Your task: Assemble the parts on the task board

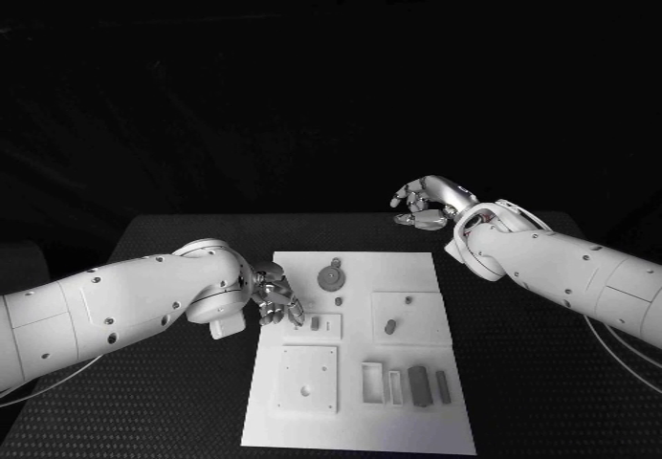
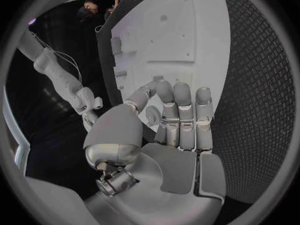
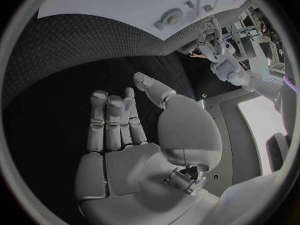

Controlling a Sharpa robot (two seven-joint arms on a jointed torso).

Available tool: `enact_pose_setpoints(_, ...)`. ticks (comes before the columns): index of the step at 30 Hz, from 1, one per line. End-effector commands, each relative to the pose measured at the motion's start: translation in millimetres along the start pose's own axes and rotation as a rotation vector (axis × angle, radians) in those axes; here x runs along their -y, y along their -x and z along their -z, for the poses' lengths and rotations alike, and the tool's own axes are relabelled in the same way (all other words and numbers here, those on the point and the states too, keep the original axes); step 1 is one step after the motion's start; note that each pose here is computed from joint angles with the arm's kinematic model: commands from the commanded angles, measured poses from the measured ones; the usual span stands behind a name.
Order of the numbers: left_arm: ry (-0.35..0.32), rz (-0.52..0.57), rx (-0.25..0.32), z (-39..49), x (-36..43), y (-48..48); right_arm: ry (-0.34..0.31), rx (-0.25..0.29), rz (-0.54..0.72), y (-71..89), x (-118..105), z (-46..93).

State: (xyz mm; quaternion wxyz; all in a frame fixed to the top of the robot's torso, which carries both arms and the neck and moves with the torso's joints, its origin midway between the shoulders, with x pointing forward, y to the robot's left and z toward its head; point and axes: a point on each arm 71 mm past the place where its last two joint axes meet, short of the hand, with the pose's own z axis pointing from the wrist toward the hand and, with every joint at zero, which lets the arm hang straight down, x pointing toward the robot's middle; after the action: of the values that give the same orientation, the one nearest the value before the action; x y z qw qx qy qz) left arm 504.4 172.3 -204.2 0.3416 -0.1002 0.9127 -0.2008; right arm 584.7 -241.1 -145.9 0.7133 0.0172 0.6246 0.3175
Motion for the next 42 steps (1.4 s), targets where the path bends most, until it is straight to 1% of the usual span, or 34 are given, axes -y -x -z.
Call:
enact_pose_setpoints(1, 0.029, -0.051, 0.015, -1.0, 1.1, -1.2, 0.001, -0.001, 0.000, 1.4, 1, -0.8)
enact_pose_setpoints(5, 0.036, -0.073, 0.015, -3.2, 0.8, -3.7, 0.000, 0.000, 0.001, 1.7, 2, -1.2)
enact_pose_setpoints(9, 0.037, -0.084, 0.016, -5.3, 2.6, -6.1, 0.002, 0.000, 0.000, 1.2, 1, -1.6)
enact_pose_setpoints(15, 0.047, -0.097, 0.034, -7.0, 1.2, -3.9, 0.007, -0.002, -0.003, 0.7, -1, -1.6)
enact_pose_setpoints(19, 0.047, -0.094, 0.023, -8.3, 0.1, -3.4, 0.007, 0.002, -0.004, 1.1, -1, -1.6)
enact_pose_setpoints(25, 0.051, -0.094, 0.032, -10.3, -0.6, -1.1, 0.008, 0.000, -0.018, 0.1, -3, -2.0)
enact_pose_setpoints(29, 0.052, -0.097, 0.029, -11.7, -0.4, -1.9, 0.011, -0.002, -0.019, -0.3, -4, -2.1)
enact_pose_setpoints(38, 0.059, -0.096, 0.029, -14.4, -3.6, -2.3, 0.014, -0.004, -0.022, -0.8, -5, -1.9)
enact_pose_setpoints(42, 0.057, -0.099, 0.022, -14.6, -3.6, -3.5, 0.014, -0.005, -0.023, -0.9, -5, -1.9)
